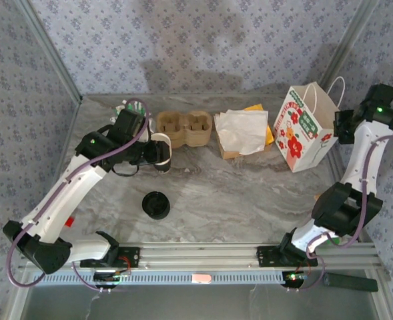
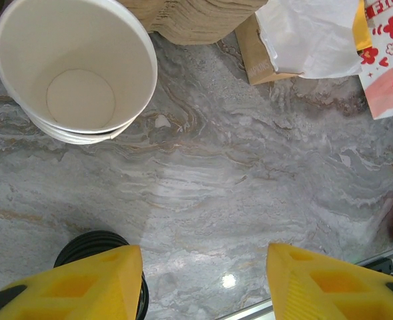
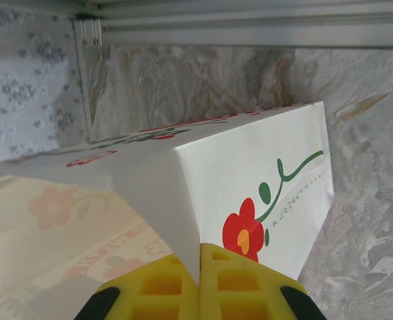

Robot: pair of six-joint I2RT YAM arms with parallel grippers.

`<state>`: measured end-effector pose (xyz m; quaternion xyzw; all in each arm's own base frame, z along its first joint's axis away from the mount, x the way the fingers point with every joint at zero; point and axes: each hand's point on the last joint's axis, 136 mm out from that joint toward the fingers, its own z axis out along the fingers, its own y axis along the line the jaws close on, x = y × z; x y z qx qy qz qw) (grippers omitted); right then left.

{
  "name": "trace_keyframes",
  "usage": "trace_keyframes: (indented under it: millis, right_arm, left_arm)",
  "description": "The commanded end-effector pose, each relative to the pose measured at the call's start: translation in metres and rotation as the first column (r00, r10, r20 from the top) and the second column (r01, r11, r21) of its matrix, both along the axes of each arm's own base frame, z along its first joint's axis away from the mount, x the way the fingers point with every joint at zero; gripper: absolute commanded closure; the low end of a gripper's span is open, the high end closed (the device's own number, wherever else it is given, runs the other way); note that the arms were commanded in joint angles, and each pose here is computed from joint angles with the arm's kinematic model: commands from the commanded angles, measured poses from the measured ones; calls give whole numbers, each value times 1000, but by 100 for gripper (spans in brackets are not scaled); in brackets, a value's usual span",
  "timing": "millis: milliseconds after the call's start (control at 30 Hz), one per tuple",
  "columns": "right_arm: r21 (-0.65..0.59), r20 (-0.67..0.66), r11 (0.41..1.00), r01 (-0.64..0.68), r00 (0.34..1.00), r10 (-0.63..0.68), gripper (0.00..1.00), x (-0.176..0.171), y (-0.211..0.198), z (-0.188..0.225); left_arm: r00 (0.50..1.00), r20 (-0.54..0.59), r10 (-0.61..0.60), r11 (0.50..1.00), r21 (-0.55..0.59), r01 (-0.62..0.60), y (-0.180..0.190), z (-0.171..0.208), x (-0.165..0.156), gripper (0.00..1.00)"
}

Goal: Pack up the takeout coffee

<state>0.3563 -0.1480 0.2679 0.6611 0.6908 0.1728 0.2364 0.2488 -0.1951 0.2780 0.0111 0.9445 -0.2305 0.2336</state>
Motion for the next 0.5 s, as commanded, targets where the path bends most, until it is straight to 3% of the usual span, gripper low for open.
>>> trace_keyframes:
  millis: [0,200,467]
  right_arm:
    - [-18,38,1000,21,999,-20,97,8,8,14]
    - [-6,44,1000,6,999,-5,85,14,22,13]
    - [-88,57,996,-20,998,25,51,-9,24,43]
  left_arm:
    - [1000,25,7,1000,-23,-7,1,17,2,48]
    - [1000,25,15,1000,-21,-14,3,19,0,48]
    - [998,44,42,999,-8,-41,14,28,-5,47]
